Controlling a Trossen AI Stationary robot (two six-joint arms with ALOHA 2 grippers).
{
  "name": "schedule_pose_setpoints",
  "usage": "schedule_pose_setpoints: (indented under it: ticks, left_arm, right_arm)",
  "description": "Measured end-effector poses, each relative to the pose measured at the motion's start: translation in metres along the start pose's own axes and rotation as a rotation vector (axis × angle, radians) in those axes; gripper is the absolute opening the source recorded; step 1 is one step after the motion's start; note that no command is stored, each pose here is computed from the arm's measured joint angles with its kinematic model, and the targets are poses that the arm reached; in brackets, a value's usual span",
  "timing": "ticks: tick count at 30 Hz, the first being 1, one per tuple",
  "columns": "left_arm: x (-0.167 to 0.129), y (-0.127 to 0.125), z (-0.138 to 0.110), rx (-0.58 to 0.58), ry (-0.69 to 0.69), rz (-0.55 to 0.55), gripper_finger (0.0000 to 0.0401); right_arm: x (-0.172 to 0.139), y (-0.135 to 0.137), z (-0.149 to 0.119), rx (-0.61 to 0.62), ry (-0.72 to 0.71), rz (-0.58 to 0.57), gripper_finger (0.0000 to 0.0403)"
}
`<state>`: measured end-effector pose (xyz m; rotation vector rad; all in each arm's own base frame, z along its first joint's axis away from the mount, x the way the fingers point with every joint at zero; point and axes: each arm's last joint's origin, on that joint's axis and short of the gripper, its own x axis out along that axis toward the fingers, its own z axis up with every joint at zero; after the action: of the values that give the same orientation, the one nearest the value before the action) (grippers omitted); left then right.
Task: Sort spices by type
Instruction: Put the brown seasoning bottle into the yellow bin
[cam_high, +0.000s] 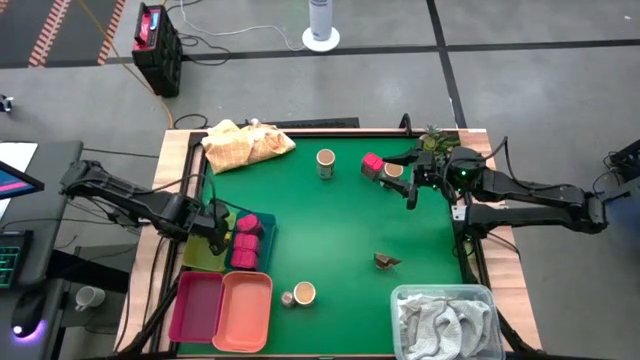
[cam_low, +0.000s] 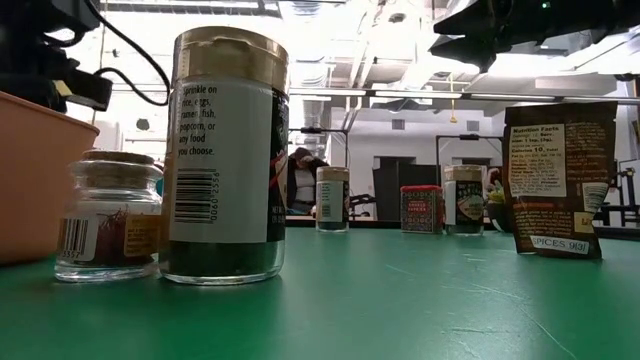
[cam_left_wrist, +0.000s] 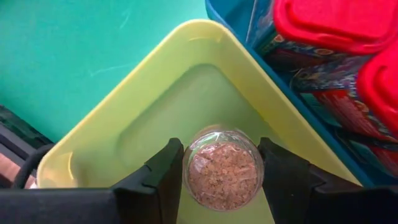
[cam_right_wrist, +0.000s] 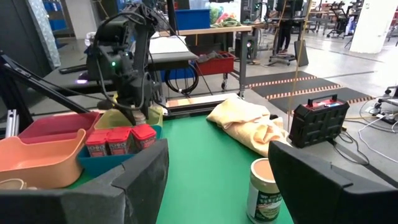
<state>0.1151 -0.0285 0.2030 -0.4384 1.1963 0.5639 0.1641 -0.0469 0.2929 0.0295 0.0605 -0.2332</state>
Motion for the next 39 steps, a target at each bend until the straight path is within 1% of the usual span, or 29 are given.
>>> schedule_pose_setpoints:
  ticks: [3, 8, 11, 15, 18, 20, 21, 23, 27, 30, 32, 35, 39]
  left_arm:
    - [0.005, -0.004, 0.001, 0.006, 0.014, 0.019, 0.019]
    - [0.01, -0.009, 0.003, 0.038, 0.027, 0.034, 0.0236]
    - [0.006, -0.009, 0.005, 0.06, 0.025, 0.034, 0.0248]
    - [-0.012, -0.008, 0.013, 0.06, -0.011, 0.078, 0.0249]
    - [-0.034, -0.007, 0.022, 0.079, -0.059, 0.114, 0.0245]
    - [-0.048, -0.007, 0.028, 0.087, -0.102, 0.114, 0.0243]
    - [-0.054, -0.009, 0.031, 0.098, -0.129, 0.095, 0.0242]
    - [-0.064, -0.018, 0.038, 0.14, -0.203, 0.014, 0.024]
    - [-0.074, -0.055, 0.055, 0.282, -0.423, -0.214, 0.0239]
    - [-0.068, -0.082, 0.065, 0.352, -0.495, -0.293, 0.0239]
    - [-0.059, -0.099, 0.07, 0.378, -0.494, -0.345, 0.0239]
    - [-0.041, -0.12, 0.073, 0.417, -0.419, -0.416, 0.0239]
    - [-0.027, -0.141, 0.076, 0.47, -0.265, -0.422, 0.0239]
  right_arm:
    - [0.0, 0.0, 0.0, 0.0, 0.0, 0.0, 0.0303]
    - [0.0, 0.0, 0.0, 0.0, 0.0, 0.0, 0.0303]
    - [0.0, 0.0, 0.0, 0.0, 0.0, 0.0, 0.0303]
    - [0.0, 0.0, 0.0, 0.0, 0.0, 0.0, 0.0303]
    - [0.0, 0.0, 0.0, 0.0, 0.0, 0.0, 0.0303]
    - [0.0, 0.0, 0.0, 0.004, 0.0, 0.0, 0.0303]
    - [0.0, 0.0, 0.0, 0.007, 0.0, 0.0, 0.0303]
    - [0.0, 0.0, 0.0, 0.007, -0.001, 0.0, 0.0303]
    - [0.0, 0.0, 0.0, 0.007, 0.0, 0.0, 0.0303]
    - [0.0, 0.0, 0.0, 0.007, -0.001, 0.0, 0.0303]
    - [0.0, 0.0, 0.0, 0.007, 0.0, 0.0, 0.0303]
    - [0.0, 0.0, 0.0, 0.007, 0.0, 0.0, 0.0303]
    - [0.0, 0.0, 0.0, 0.007, 0.0, 0.0, 0.0303]
